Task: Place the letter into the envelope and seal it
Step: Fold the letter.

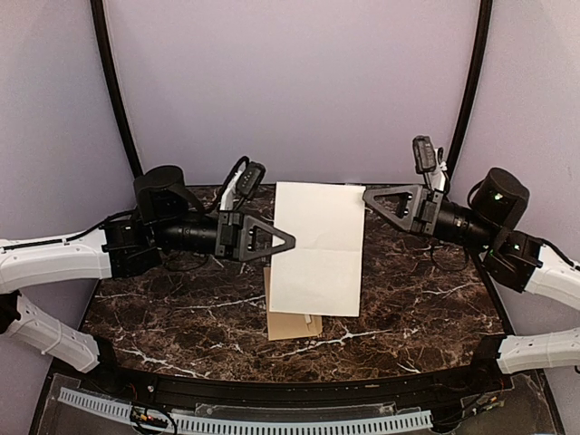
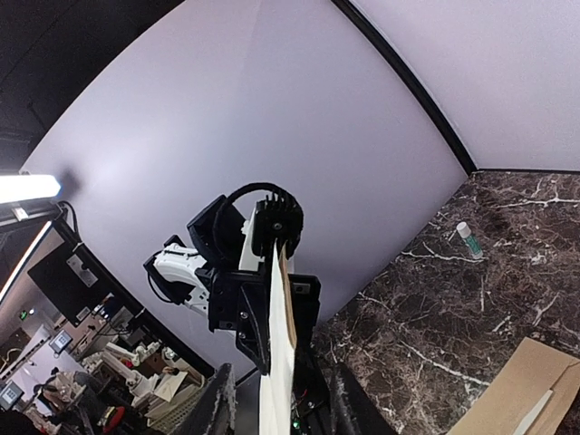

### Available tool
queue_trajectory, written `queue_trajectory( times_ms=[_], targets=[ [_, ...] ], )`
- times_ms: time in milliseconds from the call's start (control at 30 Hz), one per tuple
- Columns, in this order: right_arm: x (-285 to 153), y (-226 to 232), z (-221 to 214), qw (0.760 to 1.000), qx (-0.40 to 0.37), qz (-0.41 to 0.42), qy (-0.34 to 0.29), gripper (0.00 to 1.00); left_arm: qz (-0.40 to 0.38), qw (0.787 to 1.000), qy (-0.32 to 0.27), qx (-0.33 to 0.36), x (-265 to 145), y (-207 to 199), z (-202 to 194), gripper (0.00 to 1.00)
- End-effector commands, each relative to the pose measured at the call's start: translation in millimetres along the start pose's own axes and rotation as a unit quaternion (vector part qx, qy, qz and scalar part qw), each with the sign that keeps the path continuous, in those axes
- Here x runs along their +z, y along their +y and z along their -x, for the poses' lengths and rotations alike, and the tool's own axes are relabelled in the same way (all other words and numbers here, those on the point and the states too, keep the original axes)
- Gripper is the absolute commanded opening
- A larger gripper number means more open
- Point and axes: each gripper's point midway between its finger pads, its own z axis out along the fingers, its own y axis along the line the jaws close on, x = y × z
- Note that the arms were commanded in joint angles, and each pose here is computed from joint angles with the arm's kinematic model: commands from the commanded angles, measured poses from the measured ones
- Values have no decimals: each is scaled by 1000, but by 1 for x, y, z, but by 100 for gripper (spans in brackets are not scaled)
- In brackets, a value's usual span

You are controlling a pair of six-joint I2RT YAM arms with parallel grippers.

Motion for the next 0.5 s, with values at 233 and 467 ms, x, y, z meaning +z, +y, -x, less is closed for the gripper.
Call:
queue_trajectory(
  times_ms=[233, 467],
  targets=[
    [-10, 0, -33, 997, 48, 37, 40, 48, -9, 996, -58, 64, -9, -31, 36, 0],
    [-7, 13, -54, 993, 53, 68, 82, 53, 3, 995, -78, 70, -10, -29, 46, 0]
  ],
)
